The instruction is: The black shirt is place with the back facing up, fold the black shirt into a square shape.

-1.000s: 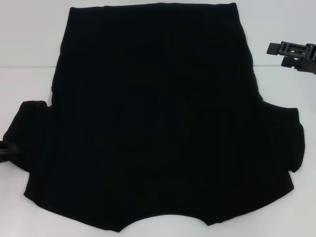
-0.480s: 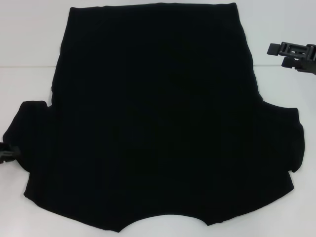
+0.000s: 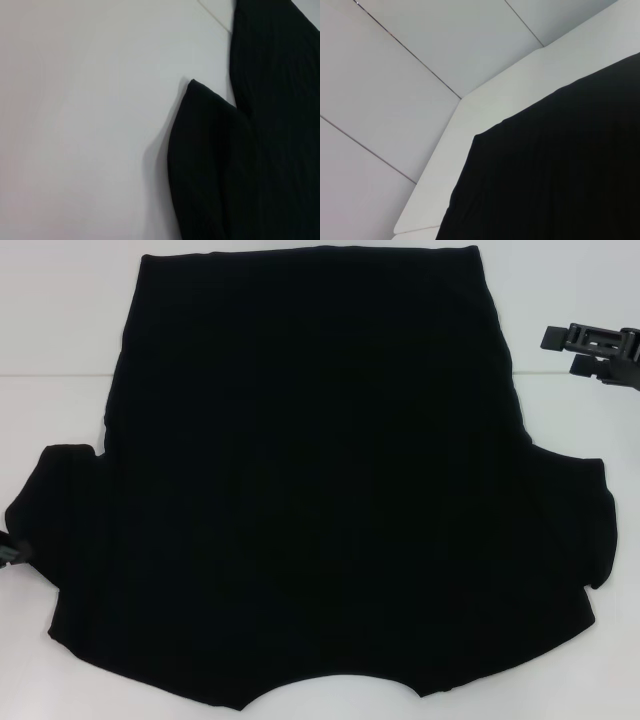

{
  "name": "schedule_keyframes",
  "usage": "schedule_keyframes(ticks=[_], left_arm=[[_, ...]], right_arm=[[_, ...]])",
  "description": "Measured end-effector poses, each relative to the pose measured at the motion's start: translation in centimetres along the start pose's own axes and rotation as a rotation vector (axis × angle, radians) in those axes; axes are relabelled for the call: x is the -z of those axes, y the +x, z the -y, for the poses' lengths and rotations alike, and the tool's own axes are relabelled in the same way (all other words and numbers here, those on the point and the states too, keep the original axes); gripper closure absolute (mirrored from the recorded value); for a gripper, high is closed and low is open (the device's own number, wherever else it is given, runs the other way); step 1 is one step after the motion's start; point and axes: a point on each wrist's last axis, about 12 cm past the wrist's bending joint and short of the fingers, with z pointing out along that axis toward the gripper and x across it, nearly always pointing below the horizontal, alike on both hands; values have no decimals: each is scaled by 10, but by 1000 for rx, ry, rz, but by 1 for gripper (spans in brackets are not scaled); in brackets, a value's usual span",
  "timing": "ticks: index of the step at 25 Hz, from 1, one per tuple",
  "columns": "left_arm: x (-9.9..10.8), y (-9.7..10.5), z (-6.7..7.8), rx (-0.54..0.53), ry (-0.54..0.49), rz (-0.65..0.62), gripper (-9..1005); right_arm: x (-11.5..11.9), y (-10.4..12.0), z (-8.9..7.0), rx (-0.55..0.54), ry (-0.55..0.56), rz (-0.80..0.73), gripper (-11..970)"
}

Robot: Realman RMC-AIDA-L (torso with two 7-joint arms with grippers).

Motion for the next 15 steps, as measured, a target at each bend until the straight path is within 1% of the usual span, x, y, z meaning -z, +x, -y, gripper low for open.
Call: schedule_keyframes(ticks=[2, 9, 15], left_arm=[[3, -1, -1, 0, 1, 8, 996], [15, -7, -1, -7, -1, 33, 997], [34, -16, -4, 1, -15, 83, 996]], right_arm=[[0, 0, 0, 0, -1, 1, 59], [0, -1, 0, -1, -1, 4, 61], [1, -2, 0, -8, -3, 16, 62]])
